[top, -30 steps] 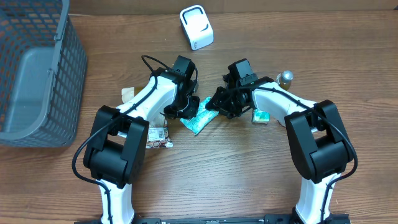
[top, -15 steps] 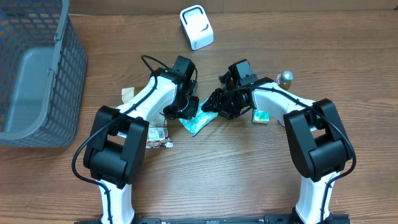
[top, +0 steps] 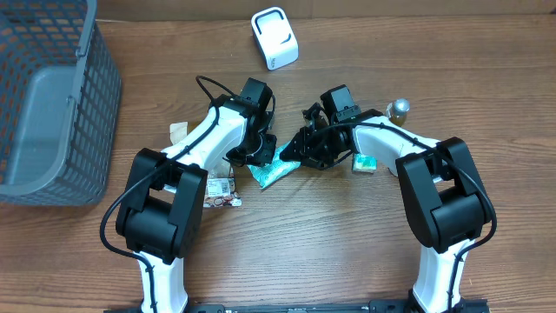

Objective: Scan the item barcode
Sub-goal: 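Release the tissue pack with the left gripper and retract left arm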

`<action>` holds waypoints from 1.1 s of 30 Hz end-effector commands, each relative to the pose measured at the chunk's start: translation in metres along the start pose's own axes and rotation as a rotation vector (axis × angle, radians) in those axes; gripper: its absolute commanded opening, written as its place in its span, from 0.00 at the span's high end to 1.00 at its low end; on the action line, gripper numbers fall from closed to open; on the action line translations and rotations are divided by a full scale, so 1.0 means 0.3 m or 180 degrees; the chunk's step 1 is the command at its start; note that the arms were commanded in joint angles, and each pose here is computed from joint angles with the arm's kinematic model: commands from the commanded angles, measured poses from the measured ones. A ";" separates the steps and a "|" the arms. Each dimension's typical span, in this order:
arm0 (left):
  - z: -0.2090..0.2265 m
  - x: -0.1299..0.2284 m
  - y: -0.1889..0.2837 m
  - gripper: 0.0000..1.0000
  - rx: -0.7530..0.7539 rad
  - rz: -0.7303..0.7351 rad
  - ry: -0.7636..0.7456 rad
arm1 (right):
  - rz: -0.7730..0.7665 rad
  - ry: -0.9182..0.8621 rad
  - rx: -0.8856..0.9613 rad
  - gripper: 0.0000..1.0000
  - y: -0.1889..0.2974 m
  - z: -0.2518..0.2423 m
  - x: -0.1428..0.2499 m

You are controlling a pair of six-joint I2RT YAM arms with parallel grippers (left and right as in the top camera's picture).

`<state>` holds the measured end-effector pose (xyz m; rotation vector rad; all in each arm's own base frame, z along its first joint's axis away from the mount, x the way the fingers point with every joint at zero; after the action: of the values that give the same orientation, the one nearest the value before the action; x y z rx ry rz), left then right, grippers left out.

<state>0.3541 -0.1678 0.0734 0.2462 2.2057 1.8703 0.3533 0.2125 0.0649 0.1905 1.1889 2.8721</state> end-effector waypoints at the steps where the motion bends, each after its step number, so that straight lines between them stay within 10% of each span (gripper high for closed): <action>1: 0.013 0.039 -0.083 0.96 -0.0079 0.0200 -0.0008 | 0.0256 0.0086 -0.0224 0.74 -0.034 0.024 0.039; 6: 0.008 0.015 -0.063 0.96 -0.0071 0.0134 -0.0015 | 0.0248 0.0148 -0.0228 0.96 -0.031 0.021 0.036; 23: 0.165 -0.178 0.415 0.95 -0.0492 -0.0501 0.0454 | 0.0099 0.1390 -0.0458 0.96 0.190 0.124 0.089; 33: 0.423 -0.135 0.462 0.61 -0.0225 -0.0479 0.1115 | 0.0334 0.2212 -0.1290 0.96 0.286 0.185 0.196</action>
<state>0.4250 -0.0475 0.1782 -0.1969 2.2345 2.0841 0.3070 0.1980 0.1538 -0.5745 0.8148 3.2729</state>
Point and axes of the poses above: each gripper's point midway between its finger pads, its own y axis back along the fingers, its own z axis along the line the jaws close on, x = y × z, the point moved 7 cm from there along y, back along the fingers, and after that the axes turned 5 degrees about -y, right-handed, at the moved point
